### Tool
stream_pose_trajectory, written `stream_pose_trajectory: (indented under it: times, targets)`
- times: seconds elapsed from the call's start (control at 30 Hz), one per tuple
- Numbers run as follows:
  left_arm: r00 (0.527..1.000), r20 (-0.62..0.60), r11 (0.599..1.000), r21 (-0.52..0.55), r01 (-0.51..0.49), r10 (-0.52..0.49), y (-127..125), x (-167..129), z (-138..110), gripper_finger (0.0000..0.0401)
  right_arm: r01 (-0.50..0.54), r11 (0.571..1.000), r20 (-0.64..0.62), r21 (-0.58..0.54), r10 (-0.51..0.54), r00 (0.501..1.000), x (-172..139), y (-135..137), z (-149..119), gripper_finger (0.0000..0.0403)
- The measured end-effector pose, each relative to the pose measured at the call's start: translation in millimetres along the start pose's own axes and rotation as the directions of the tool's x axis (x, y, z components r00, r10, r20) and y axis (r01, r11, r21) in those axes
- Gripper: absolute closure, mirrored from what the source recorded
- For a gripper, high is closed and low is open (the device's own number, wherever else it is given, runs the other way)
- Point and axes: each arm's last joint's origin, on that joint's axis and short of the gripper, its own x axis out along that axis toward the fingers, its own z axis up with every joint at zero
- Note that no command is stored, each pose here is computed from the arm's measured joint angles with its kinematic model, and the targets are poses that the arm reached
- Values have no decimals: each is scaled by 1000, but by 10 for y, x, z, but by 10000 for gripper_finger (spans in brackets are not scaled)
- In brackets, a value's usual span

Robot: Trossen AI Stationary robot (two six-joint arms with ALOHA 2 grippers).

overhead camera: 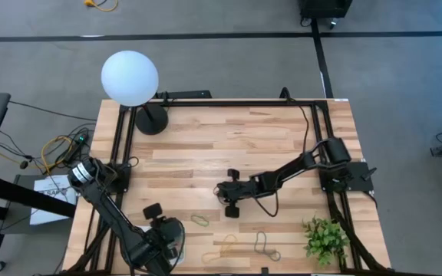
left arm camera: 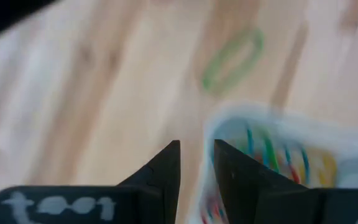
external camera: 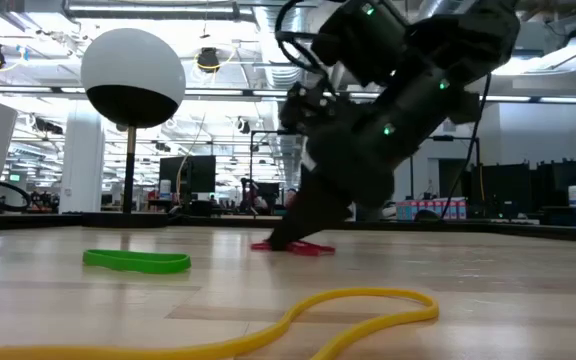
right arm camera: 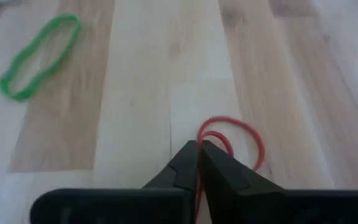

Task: Pick and place items into bin
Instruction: Put the red rubber band into the bin

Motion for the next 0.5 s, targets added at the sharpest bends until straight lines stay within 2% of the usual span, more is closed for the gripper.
stream_pose_trajectory:
  times: [0.13, 0.23, 0.4, 0.5]
  targets:
    - [965, 252, 997, 4, -73, 70, 16, 20, 129, 315, -43, 999, 115, -11, 44, 992, -281, 123, 249, 398]
    - [928, 355, 993, -1, -115, 108, 33, 66, 257, 315, -78, 996, 187, -44, 85, 979, -487, 242, 385, 395]
    - [922, 365, 992, -42, -123, 130, 94, 234, 552, 313, -124, 986, 305, -109, 152, 940, -779, 432, 555, 400]
    - [938, 332, 993, 25, -112, 98, 122, 342, 729, 299, -139, 982, 299, -131, 173, 938, -830, 511, 537, 397]
